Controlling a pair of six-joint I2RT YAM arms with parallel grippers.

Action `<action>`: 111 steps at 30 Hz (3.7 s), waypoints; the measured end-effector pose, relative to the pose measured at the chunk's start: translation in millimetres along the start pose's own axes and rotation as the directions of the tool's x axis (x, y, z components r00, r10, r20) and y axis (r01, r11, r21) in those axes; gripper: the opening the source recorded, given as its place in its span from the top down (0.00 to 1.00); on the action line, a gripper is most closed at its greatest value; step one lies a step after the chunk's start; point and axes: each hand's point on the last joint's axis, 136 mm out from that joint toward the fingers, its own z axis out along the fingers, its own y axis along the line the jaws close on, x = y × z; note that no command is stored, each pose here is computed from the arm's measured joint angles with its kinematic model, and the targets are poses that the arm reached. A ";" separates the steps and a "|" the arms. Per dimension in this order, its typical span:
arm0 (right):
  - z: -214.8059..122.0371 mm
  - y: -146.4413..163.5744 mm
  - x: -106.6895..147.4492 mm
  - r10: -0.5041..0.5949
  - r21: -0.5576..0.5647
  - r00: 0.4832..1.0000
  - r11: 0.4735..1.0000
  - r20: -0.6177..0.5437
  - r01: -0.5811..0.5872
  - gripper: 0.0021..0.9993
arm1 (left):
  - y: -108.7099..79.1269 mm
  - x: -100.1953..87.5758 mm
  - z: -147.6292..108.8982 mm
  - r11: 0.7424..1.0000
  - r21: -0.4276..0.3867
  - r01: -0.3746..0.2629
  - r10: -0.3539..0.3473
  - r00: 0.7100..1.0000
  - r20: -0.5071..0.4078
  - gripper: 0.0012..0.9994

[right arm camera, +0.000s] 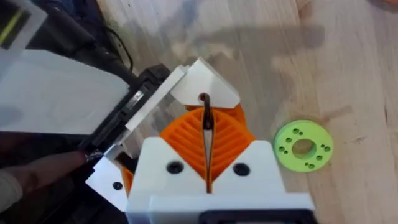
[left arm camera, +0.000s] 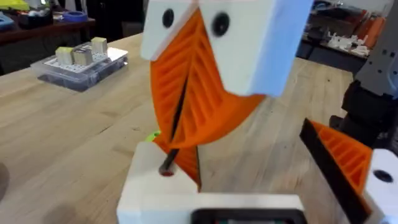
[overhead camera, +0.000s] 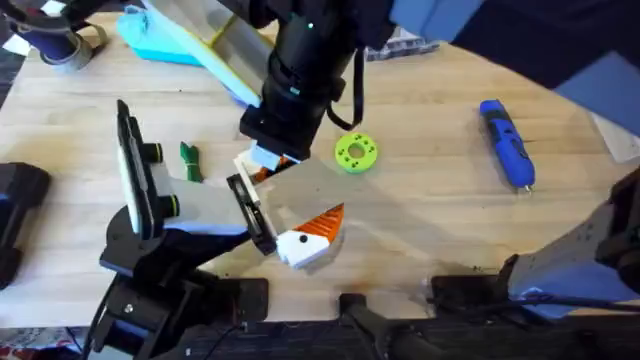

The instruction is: Pick up the gripper from the table and insert it into the empty holder that is missing its gripper. Then pick up a screw, insert it into the mounting hole, and use the screwdriver to tighten it. Finally, clean up the table by picking up the vegetable and placing it into the bucket.

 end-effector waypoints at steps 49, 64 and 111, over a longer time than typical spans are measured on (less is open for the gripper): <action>4.3 -2.9 -15.7 -0.010 0.019 0.999 1.000 0.051 0.009 1.00 | 1.6 -0.1 0.0 1.000 -0.009 0.015 -0.015 1.000 0.001 0.01; 5.1 -0.6 -15.7 -0.012 0.010 0.999 1.000 0.050 0.011 1.00 | 1.4 -0.1 0.0 1.000 -0.008 0.015 -0.015 1.000 0.001 0.01; -0.8 -20.1 -8.9 0.086 -0.107 0.995 0.991 0.057 -0.079 0.00 | 1.4 -0.1 0.0 1.000 -0.008 0.018 -0.018 1.000 0.001 0.01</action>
